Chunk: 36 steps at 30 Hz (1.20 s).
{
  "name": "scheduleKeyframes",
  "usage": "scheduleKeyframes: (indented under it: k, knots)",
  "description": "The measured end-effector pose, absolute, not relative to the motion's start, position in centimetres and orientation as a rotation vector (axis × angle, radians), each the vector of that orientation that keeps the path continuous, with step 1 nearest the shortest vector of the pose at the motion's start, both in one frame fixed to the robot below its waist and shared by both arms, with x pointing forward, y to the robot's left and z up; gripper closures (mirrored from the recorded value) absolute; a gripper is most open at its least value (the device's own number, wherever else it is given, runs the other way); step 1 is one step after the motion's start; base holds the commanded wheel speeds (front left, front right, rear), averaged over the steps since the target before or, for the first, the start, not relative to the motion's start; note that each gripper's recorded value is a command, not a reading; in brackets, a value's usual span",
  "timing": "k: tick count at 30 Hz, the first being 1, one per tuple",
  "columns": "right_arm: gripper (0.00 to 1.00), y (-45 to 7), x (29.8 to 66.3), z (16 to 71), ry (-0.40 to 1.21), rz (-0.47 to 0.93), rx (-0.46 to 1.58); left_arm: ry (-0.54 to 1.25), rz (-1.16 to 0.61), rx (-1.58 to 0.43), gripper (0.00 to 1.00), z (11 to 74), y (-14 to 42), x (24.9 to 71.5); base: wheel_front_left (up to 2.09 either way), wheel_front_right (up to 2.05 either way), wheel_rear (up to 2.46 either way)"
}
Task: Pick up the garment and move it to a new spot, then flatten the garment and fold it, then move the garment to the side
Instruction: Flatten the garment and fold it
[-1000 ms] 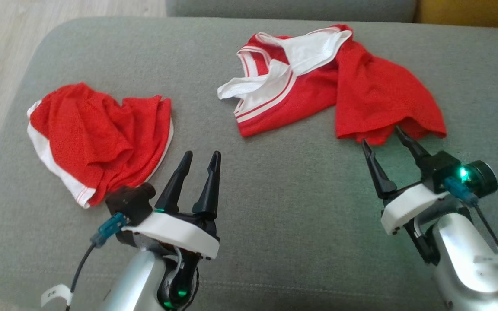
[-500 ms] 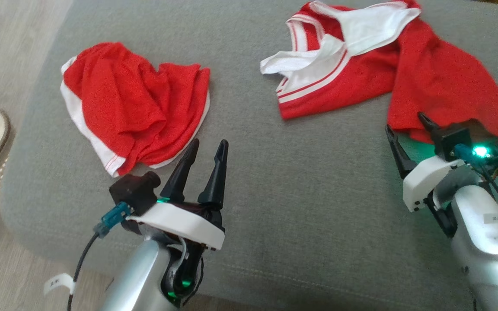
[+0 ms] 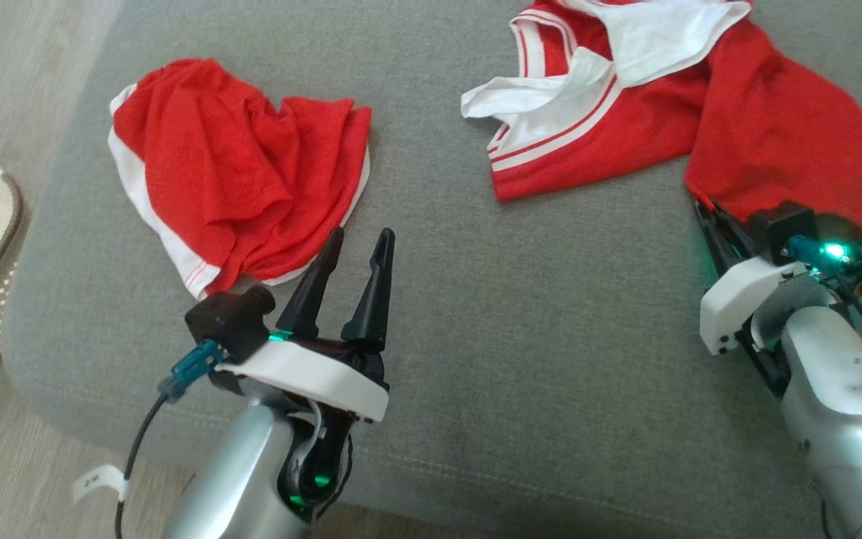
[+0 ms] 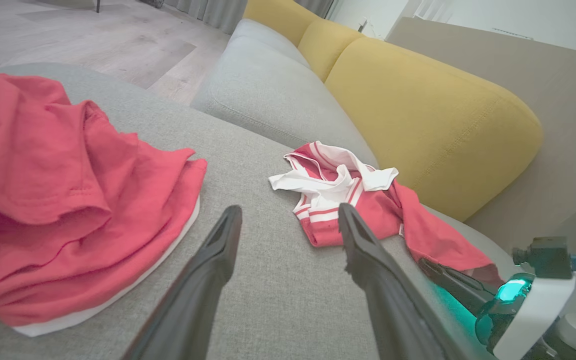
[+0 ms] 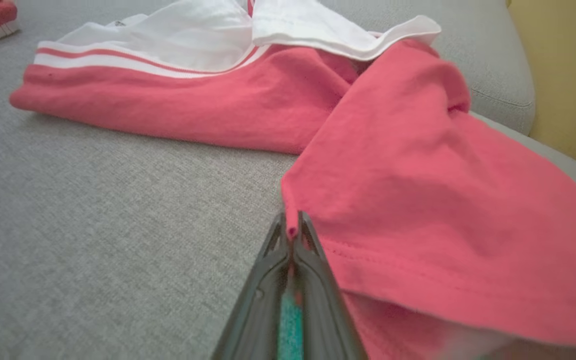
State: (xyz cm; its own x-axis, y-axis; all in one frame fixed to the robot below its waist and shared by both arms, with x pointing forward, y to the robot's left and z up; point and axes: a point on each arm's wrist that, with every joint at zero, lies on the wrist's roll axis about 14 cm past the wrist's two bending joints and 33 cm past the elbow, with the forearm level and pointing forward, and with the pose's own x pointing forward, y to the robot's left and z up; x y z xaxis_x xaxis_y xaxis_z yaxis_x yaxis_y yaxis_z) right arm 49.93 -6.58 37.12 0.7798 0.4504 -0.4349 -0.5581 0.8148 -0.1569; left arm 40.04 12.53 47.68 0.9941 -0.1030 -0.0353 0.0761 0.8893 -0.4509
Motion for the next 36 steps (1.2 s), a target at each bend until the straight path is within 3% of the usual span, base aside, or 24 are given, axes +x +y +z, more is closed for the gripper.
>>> scheduleKeyframes:
  k: [10,19,28,36]
  knots:
    - [1.00,-7.1,51.0,44.4,0.194,0.511,-0.199,0.026,-0.153,-0.461,0.00,49.2,10.9,39.9,0.00,0.00,0.00]
    - [1.00,-16.2,57.0,53.9,0.086,0.310,-0.288,0.037,-0.183,-0.466,0.00,48.9,9.8,40.1,0.00,0.00,0.00]
    - [1.00,-23.0,62.7,55.1,0.157,0.139,-0.392,0.068,-0.139,-0.461,0.00,47.5,11.2,40.8,0.00,0.00,0.00]
    - [1.00,-24.3,66.7,54.4,0.158,0.067,-0.414,0.101,-0.076,-0.451,0.00,46.0,13.1,40.8,0.00,0.00,0.00]
